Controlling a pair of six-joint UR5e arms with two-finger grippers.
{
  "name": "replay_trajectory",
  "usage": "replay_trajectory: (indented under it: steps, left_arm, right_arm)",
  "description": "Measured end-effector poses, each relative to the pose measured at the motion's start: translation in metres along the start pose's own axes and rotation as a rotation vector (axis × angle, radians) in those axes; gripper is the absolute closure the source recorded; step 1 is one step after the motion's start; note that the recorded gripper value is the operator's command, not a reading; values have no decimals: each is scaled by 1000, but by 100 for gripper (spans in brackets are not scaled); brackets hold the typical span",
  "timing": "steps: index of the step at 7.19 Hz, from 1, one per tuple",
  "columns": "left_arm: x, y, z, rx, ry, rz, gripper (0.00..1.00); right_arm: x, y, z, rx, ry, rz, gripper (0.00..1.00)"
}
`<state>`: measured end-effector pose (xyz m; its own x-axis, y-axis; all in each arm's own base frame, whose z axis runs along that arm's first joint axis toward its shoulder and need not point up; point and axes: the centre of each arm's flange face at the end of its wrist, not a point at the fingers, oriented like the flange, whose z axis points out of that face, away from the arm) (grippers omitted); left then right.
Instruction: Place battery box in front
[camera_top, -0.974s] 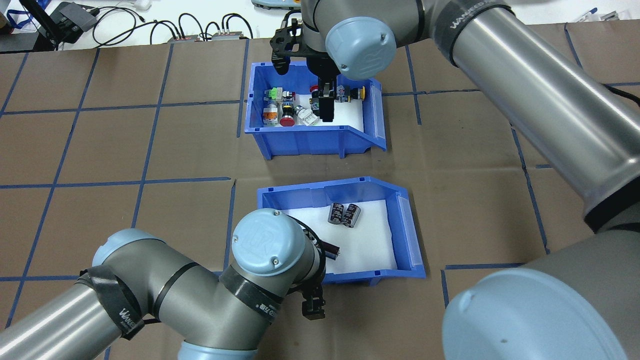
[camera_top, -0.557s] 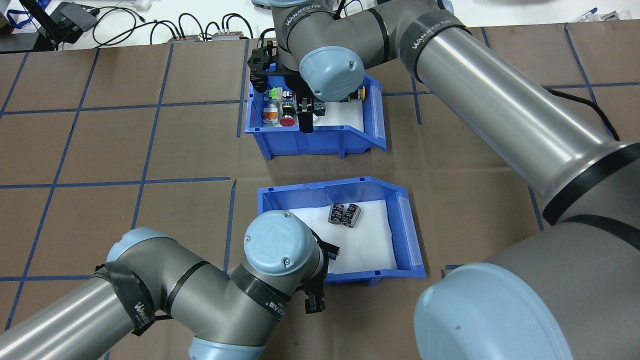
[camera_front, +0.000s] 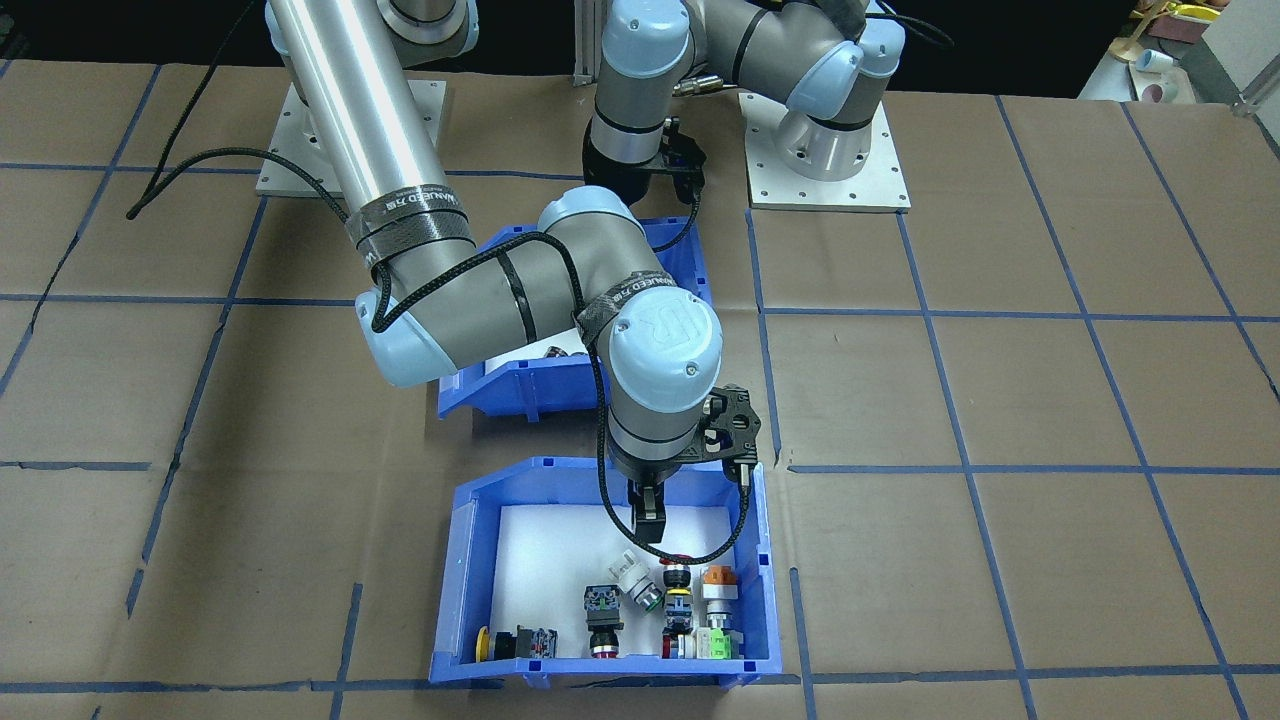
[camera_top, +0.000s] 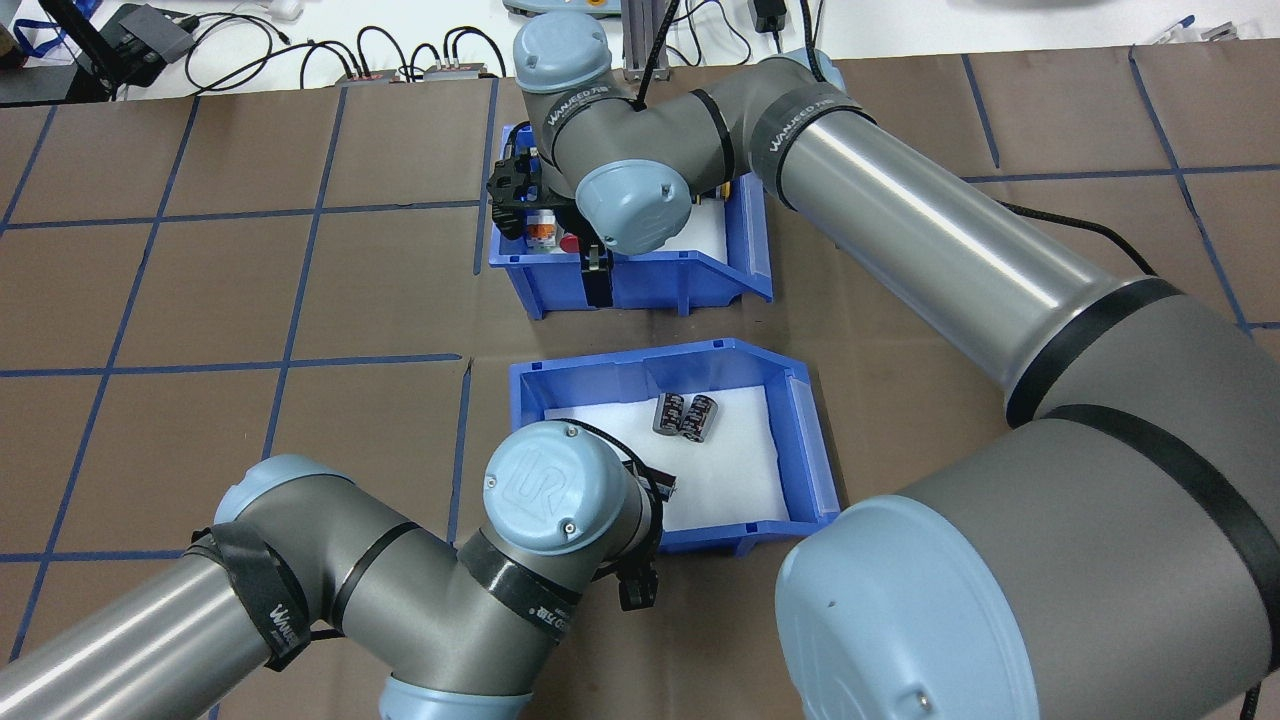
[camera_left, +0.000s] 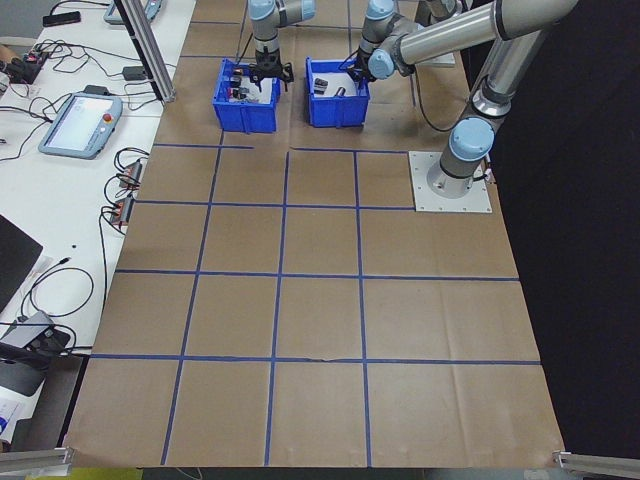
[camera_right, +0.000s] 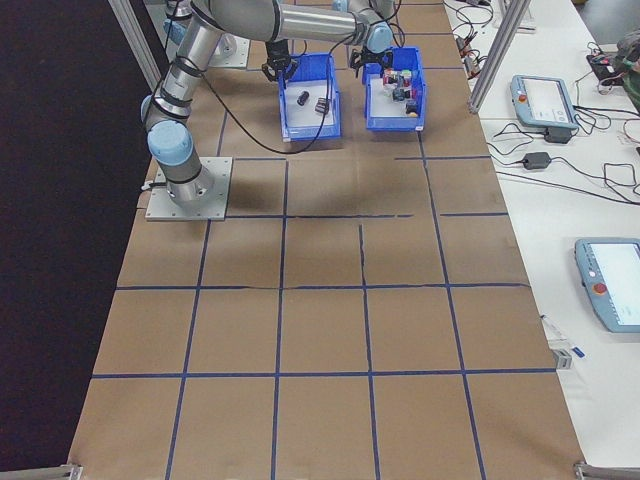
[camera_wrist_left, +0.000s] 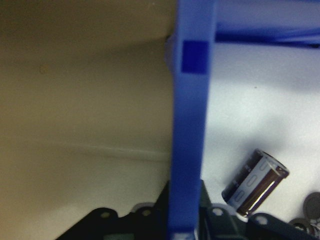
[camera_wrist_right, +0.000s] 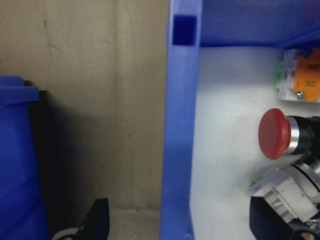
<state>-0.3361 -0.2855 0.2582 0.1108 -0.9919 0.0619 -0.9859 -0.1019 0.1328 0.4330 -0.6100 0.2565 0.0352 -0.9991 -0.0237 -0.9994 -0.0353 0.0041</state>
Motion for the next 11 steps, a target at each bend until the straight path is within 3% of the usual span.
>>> replay_trajectory:
  steps: [2,3,7,9,11]
  left_arm:
    - [0,-2,-20,-14,34,25,100]
    - [-1,-4,-27,-18,40,28,100]
    - [-6,-13,-37,-3,25,64,100]
    - [-6,-24,-48,12,12,92,100]
    - [4,-55,-61,27,10,125,100]
  right_arm:
    - [0,1,-6,0,10,19,85]
    - [1,1,-11,2,19,25,94]
    - [4,18,-49,7,75,41,97]
    - [22,70,-75,-29,113,84,98]
    - [43,152,-102,-47,120,101,98]
